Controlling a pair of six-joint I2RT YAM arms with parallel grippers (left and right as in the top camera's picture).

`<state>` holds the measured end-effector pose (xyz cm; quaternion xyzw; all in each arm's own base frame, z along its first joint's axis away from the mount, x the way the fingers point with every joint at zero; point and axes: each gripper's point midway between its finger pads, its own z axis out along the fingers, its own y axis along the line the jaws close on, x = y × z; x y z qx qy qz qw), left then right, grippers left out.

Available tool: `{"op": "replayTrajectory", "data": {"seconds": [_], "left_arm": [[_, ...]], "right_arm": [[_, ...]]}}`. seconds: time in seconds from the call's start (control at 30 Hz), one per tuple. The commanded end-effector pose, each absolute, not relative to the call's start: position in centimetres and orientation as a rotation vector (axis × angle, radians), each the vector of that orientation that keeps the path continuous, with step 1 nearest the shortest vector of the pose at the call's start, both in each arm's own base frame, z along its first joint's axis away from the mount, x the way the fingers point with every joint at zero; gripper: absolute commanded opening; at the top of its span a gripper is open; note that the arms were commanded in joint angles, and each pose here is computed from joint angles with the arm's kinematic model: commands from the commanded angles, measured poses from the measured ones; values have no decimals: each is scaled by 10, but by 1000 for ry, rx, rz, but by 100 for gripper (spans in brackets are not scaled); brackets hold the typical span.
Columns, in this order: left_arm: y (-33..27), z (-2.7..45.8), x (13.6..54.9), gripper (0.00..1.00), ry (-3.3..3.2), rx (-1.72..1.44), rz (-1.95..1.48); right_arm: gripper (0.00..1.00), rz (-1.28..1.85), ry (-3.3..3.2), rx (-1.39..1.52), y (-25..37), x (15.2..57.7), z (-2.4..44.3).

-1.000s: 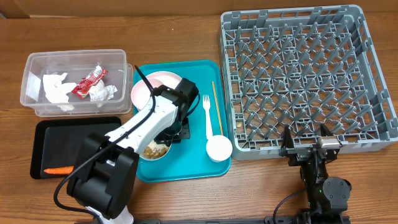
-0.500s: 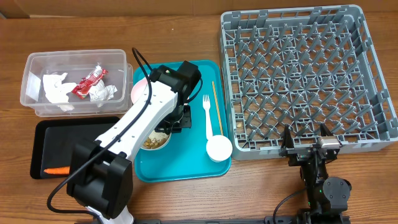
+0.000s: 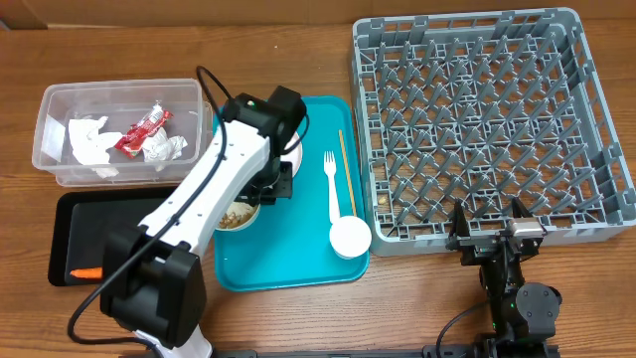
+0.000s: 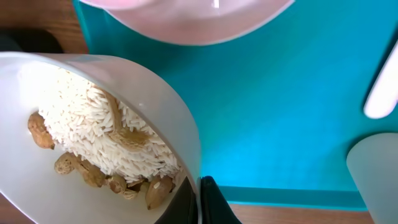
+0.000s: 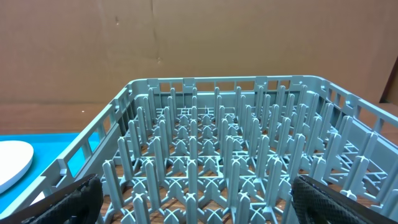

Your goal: Sort waste into correct bins and load items into the dishwasher

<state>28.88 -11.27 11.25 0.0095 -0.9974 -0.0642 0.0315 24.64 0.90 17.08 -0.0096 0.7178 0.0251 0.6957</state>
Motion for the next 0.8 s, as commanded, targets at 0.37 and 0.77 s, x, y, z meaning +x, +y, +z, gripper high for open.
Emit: {"op": "replayTrajectory", "data": {"seconds": [0.37, 0.77], "left_arm": [[-17, 234, 288, 4, -3439, 454, -104], [23, 197, 278, 4, -3402, 641, 203]], "right_arm": [[100, 54, 1594, -22, 9, 246, 170], [100, 54, 1594, -22, 9, 246, 170]]}}
